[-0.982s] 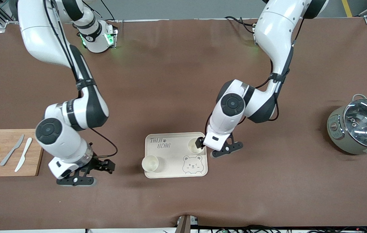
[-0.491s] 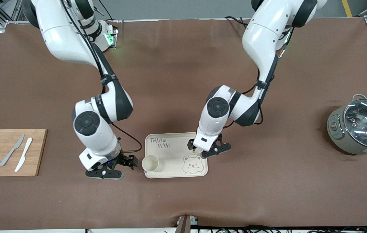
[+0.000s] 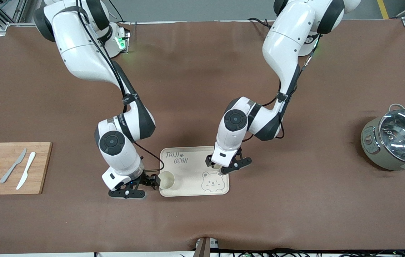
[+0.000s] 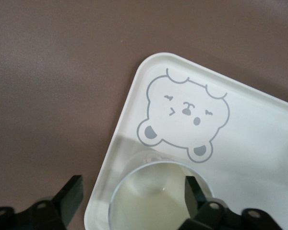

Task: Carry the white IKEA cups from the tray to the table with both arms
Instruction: 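Lower both grippers around the white cups on the tray and close them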

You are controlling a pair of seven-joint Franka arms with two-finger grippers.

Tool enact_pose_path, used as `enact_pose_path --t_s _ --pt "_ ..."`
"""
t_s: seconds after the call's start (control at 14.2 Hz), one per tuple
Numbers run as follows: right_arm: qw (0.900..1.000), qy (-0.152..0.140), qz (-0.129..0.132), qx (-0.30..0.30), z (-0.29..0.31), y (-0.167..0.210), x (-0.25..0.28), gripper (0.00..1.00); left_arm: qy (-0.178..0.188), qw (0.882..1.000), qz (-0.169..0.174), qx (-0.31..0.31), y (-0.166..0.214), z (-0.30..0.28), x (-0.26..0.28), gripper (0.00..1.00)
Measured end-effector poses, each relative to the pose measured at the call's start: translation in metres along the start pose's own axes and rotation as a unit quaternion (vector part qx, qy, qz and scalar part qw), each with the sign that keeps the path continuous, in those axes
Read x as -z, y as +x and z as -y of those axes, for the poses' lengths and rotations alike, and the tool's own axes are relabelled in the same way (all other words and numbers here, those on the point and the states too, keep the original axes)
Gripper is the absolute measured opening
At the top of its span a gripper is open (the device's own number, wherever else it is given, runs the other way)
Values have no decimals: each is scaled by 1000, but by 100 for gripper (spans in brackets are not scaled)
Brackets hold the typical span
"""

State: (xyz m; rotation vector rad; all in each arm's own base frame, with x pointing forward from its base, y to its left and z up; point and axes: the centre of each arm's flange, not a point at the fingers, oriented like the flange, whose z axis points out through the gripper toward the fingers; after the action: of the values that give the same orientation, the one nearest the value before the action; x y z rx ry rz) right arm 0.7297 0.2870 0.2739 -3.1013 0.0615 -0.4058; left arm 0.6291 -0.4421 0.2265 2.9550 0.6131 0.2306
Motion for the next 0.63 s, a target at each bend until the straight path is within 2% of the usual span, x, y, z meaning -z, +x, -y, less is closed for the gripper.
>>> enact_pose_path --t_s 0.21,0.56,0.63 --pt "1000 0 1 6 7 -4 -2 100 -1 1000 -4 2 3 0 1 55" --pt "1000 -5 5 20 22 -15 -11 100 6 1000 -25 7 11 1 7 5" --pt "1000 -5 6 21 24 -17 -14 100 6 1000 -28 10 11 0 8 4"
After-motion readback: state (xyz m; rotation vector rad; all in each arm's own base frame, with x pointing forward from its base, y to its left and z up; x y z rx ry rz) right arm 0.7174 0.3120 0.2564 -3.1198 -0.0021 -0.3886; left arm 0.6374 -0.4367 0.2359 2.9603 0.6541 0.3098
